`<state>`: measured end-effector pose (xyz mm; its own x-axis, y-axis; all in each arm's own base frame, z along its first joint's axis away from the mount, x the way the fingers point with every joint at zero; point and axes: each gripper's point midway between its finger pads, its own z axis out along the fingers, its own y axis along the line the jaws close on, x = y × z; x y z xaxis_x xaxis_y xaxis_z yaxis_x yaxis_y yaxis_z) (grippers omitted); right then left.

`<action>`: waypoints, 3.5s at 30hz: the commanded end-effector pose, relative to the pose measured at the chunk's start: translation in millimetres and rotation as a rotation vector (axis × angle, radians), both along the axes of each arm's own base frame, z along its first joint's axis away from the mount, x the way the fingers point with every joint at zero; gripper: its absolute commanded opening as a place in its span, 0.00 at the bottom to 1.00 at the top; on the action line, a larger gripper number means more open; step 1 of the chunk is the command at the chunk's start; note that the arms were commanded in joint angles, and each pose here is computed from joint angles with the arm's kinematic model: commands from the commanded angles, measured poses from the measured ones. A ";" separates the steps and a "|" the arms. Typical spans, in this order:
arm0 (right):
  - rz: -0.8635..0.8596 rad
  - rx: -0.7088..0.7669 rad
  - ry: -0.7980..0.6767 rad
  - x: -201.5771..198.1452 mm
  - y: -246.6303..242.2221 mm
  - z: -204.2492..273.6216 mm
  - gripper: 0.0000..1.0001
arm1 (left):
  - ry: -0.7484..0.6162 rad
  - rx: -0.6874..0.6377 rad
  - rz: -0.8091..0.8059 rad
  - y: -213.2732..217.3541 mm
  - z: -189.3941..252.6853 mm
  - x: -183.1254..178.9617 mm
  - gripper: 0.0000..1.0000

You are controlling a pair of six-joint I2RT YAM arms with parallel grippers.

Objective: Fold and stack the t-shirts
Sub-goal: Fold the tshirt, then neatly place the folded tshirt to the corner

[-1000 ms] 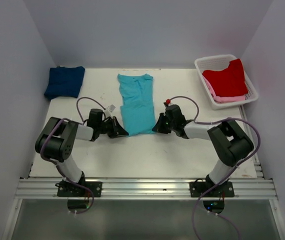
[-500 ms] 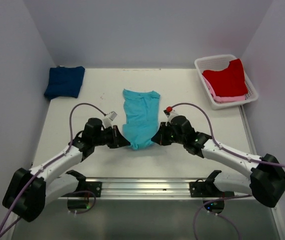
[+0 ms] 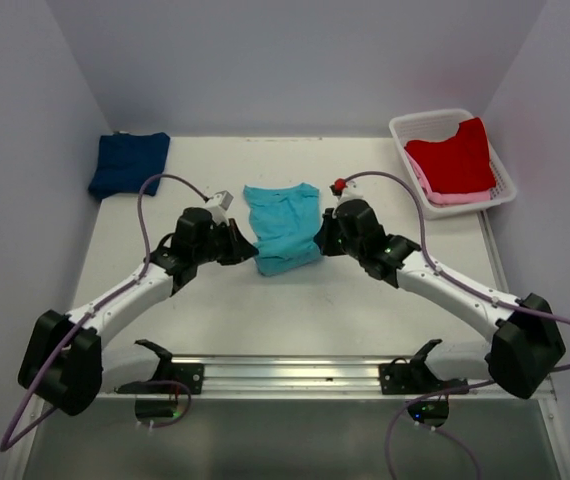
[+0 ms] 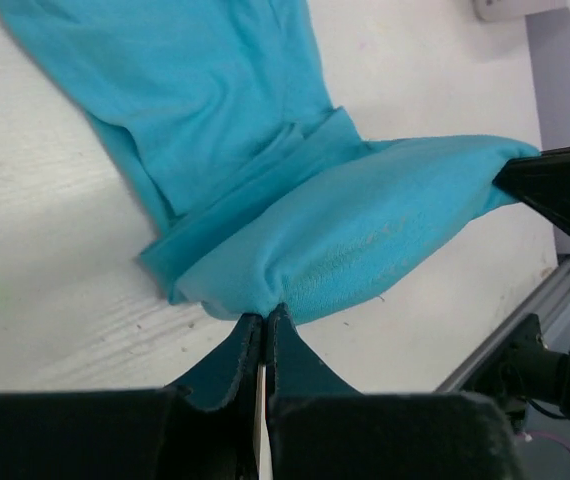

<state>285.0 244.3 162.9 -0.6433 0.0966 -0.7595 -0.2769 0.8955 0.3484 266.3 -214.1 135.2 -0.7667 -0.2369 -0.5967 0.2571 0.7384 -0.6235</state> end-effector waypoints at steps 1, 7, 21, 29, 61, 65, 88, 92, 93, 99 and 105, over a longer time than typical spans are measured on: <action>-0.085 -0.091 -0.071 42.2 -15.7 3.6 0.00 | -0.144 0.043 0.065 3.7 16.6 51.1 0.00; -0.120 -0.131 -0.061 87.4 -17.8 -13.6 0.00 | -0.193 0.076 0.158 21.0 23.0 101.6 0.00; -0.277 -0.137 -0.109 223.6 -8.7 -3.3 0.00 | -0.329 0.071 0.205 19.5 54.8 226.4 0.00; -0.576 -0.269 -0.239 296.8 -36.2 16.3 0.86 | -0.397 0.085 0.312 33.8 87.8 333.1 1.00; -0.098 0.083 0.325 227.0 28.0 -136.4 0.00 | 0.134 0.108 0.163 41.9 -90.8 225.5 1.00; -0.100 0.069 0.347 219.5 24.4 -149.8 0.00 | 0.164 0.080 0.144 35.4 -107.4 226.3 1.00; -0.093 0.038 0.339 218.1 19.2 -152.3 0.00 | 0.339 -0.161 -0.077 -70.7 -157.3 206.3 0.93; -0.091 0.041 0.340 216.5 19.2 -151.3 0.00 | 0.320 -0.201 -0.083 -72.9 -150.5 208.9 0.18; -0.089 0.039 0.344 215.1 18.8 -152.9 0.00 | 0.319 -0.200 -0.072 -70.8 -150.0 210.7 0.00; -0.083 0.037 0.337 212.5 17.7 -151.2 0.00 | 0.237 -0.225 -0.050 -62.9 -129.2 217.6 0.00; 0.072 0.204 0.187 203.0 40.5 -94.8 0.42 | 0.061 -0.268 -0.028 -47.7 -66.6 226.7 0.00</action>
<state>503.1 272.8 32.8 -0.8057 0.2283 -0.5466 -0.1225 0.8386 0.5308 484.1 -273.7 29.0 -0.8650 -0.3214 -0.3854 0.1675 0.5390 -0.8255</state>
